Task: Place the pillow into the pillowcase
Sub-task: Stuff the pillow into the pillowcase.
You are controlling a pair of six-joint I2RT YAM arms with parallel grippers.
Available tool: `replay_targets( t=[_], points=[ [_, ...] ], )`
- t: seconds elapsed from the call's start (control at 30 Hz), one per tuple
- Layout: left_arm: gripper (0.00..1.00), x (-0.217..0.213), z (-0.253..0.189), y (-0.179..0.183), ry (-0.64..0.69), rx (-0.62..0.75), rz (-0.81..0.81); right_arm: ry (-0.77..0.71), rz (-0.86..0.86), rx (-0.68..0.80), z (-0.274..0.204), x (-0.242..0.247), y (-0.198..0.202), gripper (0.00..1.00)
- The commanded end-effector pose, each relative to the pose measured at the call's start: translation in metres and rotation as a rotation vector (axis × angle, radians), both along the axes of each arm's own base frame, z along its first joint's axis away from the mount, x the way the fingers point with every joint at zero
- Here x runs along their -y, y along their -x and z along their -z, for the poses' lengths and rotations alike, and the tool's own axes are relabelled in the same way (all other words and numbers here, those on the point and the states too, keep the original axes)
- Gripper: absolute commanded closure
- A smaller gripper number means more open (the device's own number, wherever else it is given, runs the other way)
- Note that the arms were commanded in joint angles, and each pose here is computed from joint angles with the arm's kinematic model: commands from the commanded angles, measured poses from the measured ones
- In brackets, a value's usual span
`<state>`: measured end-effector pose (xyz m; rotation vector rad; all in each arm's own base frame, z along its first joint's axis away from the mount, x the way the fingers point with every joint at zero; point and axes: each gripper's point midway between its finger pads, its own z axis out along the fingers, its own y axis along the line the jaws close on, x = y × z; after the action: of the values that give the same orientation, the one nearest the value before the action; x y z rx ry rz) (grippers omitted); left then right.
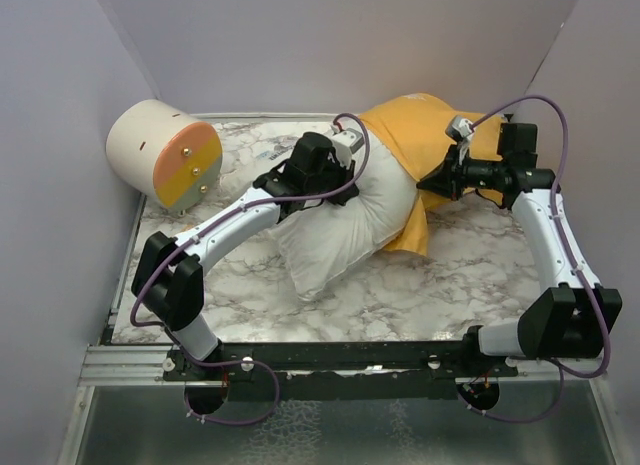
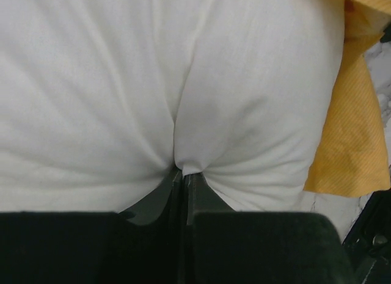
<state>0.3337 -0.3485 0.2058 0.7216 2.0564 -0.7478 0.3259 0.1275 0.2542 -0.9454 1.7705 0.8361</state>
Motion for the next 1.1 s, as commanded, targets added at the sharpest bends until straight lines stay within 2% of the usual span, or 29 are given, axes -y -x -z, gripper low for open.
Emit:
replay_targets(
  t=[0.0,0.13,0.2,0.33,0.53,0.6,0.7,0.83,0.87,0.9,1.07],
  points=[
    [1.0,0.022,-0.019,-0.008,0.168,-0.045,0.061,-0.177,-0.196,-0.043,-0.039,-0.037,0.027,1.0],
    [1.0,0.031,-0.012,0.01,0.232,-0.105,0.135,-0.111,-0.112,-0.088,-0.006,-0.028,0.009,1.0],
    [1.0,0.034,-0.008,0.021,0.249,-0.148,0.167,-0.107,-0.113,-0.074,-0.008,-0.028,0.008,1.0],
    [1.0,0.048,-0.01,0.041,0.262,-0.162,0.225,-0.101,-0.152,0.013,-0.047,-0.041,0.001,1.0],
    [1.0,0.059,-0.047,0.045,0.366,-0.122,0.248,-0.121,-0.287,0.078,-0.099,-0.089,0.009,1.0],
    [1.0,0.057,-0.054,0.043,0.404,-0.129,0.244,-0.13,-0.287,0.065,-0.092,-0.092,0.006,1.0],
    [1.0,0.052,-0.047,0.038,0.464,-0.174,0.225,-0.077,-0.215,0.031,-0.058,-0.086,-0.008,1.0],
    [1.0,0.043,-0.008,0.018,0.505,-0.279,0.148,0.006,-0.157,-0.012,-0.012,-0.076,-0.014,0.99],
    [1.0,0.041,0.0,0.013,0.504,-0.292,0.132,0.014,-0.156,-0.012,-0.009,-0.074,-0.011,0.97],
    [1.0,0.04,0.007,0.009,0.5,-0.3,0.119,0.02,-0.156,-0.009,-0.008,-0.071,-0.006,0.91],
    [1.0,0.038,0.024,-0.003,0.498,-0.319,0.084,-0.011,-0.12,0.104,-0.04,-0.044,0.026,0.5]
  ],
)
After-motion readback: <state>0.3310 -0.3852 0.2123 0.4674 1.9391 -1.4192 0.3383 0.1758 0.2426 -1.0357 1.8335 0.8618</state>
